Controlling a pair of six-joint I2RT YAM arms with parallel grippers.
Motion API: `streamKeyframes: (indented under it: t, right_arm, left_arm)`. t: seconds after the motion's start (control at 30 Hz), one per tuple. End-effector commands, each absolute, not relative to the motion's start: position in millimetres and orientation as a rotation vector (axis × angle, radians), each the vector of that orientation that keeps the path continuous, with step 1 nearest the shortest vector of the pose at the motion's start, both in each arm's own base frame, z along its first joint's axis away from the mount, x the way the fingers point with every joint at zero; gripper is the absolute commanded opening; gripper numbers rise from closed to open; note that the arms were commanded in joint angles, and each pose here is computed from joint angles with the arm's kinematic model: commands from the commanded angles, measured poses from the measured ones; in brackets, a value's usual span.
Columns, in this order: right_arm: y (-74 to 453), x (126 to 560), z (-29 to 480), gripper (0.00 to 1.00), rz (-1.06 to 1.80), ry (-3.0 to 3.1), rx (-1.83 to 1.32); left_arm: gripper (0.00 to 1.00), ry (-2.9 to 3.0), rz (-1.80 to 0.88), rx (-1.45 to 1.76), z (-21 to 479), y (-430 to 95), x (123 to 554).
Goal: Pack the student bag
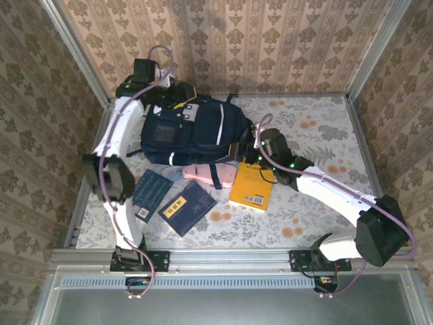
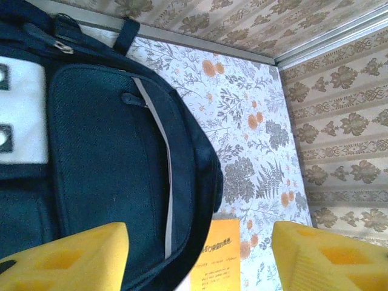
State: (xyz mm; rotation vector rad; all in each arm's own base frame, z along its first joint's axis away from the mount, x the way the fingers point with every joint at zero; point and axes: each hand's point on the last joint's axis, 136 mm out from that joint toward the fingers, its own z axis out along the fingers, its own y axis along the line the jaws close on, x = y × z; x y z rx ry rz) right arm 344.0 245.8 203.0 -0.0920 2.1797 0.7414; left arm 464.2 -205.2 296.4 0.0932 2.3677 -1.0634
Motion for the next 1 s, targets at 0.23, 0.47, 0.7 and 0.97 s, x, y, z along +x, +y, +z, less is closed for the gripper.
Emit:
streamKeyframes:
  t: [0.23,0.47,0.7,0.97]
  right_arm:
    - [280.9,304.0,129.9,0.74,0.588,2.400,-0.529]
    - [276.5,344.2,95.7,0.82,0.574,2.503,-0.402]
    - [291.5,379.5,80.7,0.86,0.683,2.535,-0.363]
    - [327.6,359.6,73.8,0.85,0.963,2.587,-0.473]
  left_arm:
    - [0.69,2.408,-0.960,-0.118,247.6,-162.1,352.7]
    - [0.70,2.521,-1.045,-0.215,165.1,-179.7,309.5]
    - [0.72,2.542,-1.002,-0.292,127.5,-177.6,291.7]
    - [0.73,2.585,-0.929,-0.385,90.0,-166.0,287.9]
